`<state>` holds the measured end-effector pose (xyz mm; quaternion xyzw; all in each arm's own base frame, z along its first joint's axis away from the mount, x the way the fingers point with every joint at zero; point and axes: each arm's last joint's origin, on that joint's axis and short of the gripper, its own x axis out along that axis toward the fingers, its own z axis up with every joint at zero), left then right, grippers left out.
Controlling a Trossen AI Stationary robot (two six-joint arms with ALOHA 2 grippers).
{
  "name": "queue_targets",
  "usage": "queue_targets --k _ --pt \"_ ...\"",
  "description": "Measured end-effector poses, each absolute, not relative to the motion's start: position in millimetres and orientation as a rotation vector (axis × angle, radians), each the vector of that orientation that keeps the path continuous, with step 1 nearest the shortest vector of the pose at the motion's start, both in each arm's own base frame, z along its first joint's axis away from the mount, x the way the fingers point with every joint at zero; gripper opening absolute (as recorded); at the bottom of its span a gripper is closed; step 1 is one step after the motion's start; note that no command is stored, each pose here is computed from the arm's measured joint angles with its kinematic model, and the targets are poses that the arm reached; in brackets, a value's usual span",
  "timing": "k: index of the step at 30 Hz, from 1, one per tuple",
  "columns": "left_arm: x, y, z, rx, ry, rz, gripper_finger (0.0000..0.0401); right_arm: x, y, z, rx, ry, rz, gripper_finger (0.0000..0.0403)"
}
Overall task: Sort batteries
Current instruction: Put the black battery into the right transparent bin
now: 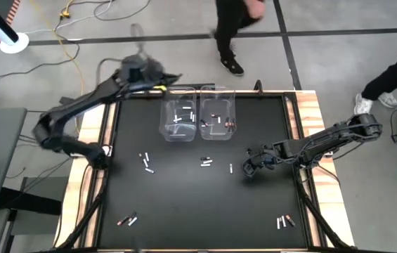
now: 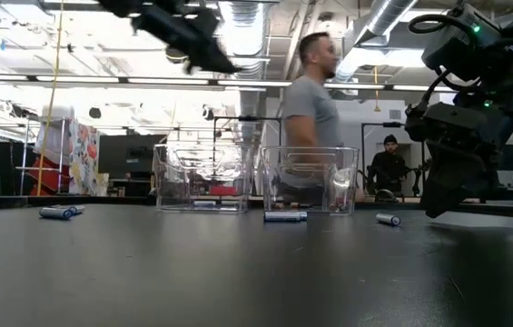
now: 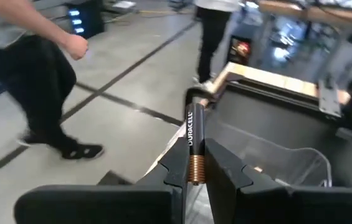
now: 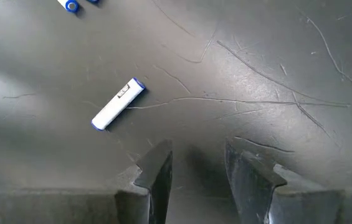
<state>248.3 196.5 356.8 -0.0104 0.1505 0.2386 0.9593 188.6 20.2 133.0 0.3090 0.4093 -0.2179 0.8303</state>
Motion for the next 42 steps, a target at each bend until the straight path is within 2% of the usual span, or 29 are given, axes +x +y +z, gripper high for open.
queue_targets --k 10,17,23,27,42 --pt "391.9 212.6 340.3 0.071 0.502 0.26 0.0039 188.6 20.2 133.0 0.656 0.869 -0.463 0.0163" --pt "453.1 217.9 285.1 0.017 0.747 0.167 0.0041 188.6 20.2 132.9 0.655 0.869 -0.462 0.0163" --pt "475.1 222.4 228.1 -0.043 0.973 0.204 0.0042 188.5 20.9 133.0 0.654 0.87 -0.459 0.0163" --pt "481.2 225.8 201.8 -0.085 1.022 0.227 0.0042 188.3 22.1 132.9 0.65 0.873 -0.453 0.0163" --pt "482.2 226.6 194.9 -0.132 1.039 0.309 0.0052 188.4 21.9 132.9 0.627 0.877 -0.442 0.0163"
